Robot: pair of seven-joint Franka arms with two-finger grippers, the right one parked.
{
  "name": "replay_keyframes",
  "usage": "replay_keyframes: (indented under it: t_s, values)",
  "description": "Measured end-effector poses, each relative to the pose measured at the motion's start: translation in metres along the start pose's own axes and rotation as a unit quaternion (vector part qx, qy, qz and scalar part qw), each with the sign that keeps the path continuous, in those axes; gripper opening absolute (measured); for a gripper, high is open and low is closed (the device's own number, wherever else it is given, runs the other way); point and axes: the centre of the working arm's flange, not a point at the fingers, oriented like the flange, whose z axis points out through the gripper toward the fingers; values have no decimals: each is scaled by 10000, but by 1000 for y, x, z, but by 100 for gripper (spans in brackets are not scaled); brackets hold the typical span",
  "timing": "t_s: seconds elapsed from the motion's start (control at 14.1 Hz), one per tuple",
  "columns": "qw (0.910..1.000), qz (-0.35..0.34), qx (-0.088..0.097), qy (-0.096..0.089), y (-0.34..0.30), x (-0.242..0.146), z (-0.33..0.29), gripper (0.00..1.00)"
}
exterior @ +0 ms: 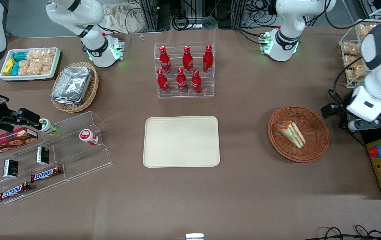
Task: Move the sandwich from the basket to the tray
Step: 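Move the left gripper down over the wrapped sandwich in the wicker basket, then close the left gripper on the sandwich's end and lift it upright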
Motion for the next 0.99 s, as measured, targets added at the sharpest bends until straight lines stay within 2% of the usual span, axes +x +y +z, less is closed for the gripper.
replay_keyframes:
  t_s: [0.21,0.57,0.78,0.99]
  values:
    - [9998,-192,10,-92,8,-11,24,100]
    - [9972,-699,-226,-171,19,-10,70,100]
    - [9936,-1059,-303,-260,23,0,103,100]
    - [9897,-1355,-375,-260,26,-1,141,100]
